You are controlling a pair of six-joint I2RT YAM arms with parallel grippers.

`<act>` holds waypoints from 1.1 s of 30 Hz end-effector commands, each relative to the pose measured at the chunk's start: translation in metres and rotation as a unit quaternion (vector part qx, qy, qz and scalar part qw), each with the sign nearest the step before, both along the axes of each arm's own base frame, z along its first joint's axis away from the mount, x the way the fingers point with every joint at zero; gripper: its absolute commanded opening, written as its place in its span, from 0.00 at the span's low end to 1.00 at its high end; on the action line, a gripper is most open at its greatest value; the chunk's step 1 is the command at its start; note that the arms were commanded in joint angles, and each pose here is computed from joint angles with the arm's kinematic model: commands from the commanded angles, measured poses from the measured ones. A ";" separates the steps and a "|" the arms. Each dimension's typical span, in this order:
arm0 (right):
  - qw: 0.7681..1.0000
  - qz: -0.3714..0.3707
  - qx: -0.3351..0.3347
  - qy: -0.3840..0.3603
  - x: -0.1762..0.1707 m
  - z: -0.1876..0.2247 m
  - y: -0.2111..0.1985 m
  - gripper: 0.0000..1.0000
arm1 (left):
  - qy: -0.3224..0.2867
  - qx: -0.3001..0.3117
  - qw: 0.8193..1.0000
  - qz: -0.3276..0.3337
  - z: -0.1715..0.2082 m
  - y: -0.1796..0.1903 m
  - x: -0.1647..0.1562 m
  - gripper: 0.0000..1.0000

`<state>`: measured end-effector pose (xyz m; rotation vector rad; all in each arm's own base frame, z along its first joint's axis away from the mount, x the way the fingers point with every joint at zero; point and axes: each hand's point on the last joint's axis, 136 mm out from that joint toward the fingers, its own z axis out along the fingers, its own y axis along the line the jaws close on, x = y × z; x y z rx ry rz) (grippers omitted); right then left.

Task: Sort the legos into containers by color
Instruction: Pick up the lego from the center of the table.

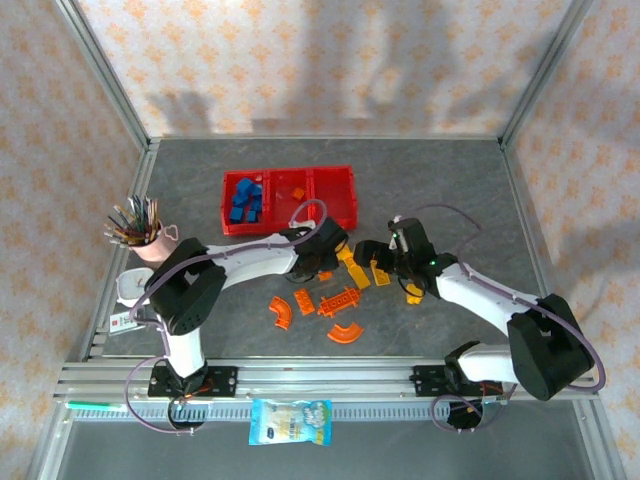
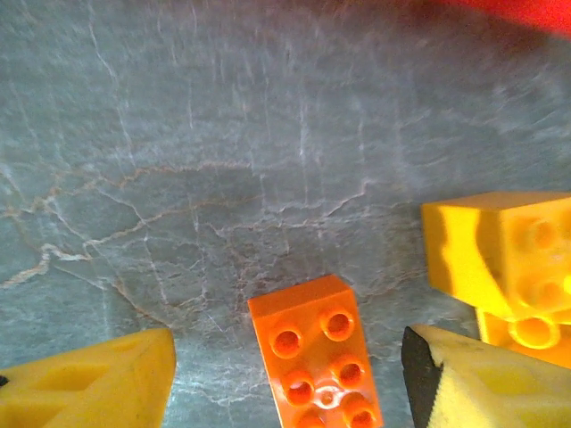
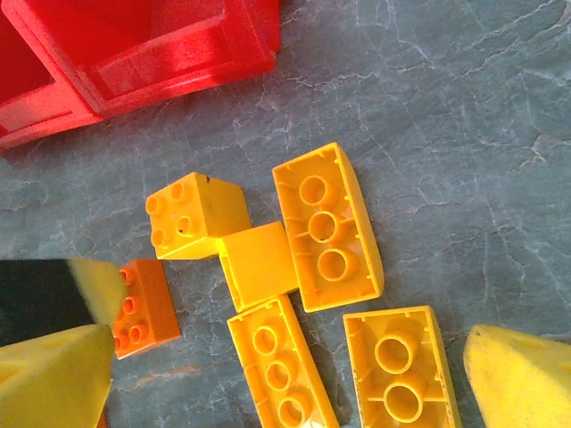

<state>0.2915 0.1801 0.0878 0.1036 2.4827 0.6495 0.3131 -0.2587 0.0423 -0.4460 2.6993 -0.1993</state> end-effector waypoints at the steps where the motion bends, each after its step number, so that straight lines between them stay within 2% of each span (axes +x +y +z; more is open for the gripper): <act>1: 1.000 -0.017 0.005 -0.019 0.006 0.007 -0.005 1.00 | -0.002 0.004 1.000 -0.005 -0.004 -0.011 0.001 0.69; 8: 1.000 -0.019 0.011 -0.018 0.006 0.006 -0.003 1.00 | 0.012 0.030 0.999 -0.017 -0.025 -0.016 0.002 0.64; 18: 1.000 -0.014 0.012 -0.018 0.008 0.007 -0.001 1.00 | 0.007 0.043 0.999 -0.021 -0.026 -0.012 0.003 0.47; 22: 1.000 -0.009 0.014 -0.020 0.009 0.010 0.002 1.00 | -0.005 0.034 0.999 -0.021 -0.019 -0.013 0.004 0.38; 26: 0.999 0.009 0.015 -0.026 0.010 0.016 0.006 1.00 | -0.010 0.045 0.999 -0.023 -0.013 -0.007 0.004 0.35; 33: 0.997 0.040 0.007 -0.060 0.013 0.041 0.010 1.00 | -0.054 0.038 0.998 -0.014 0.032 0.006 0.016 0.35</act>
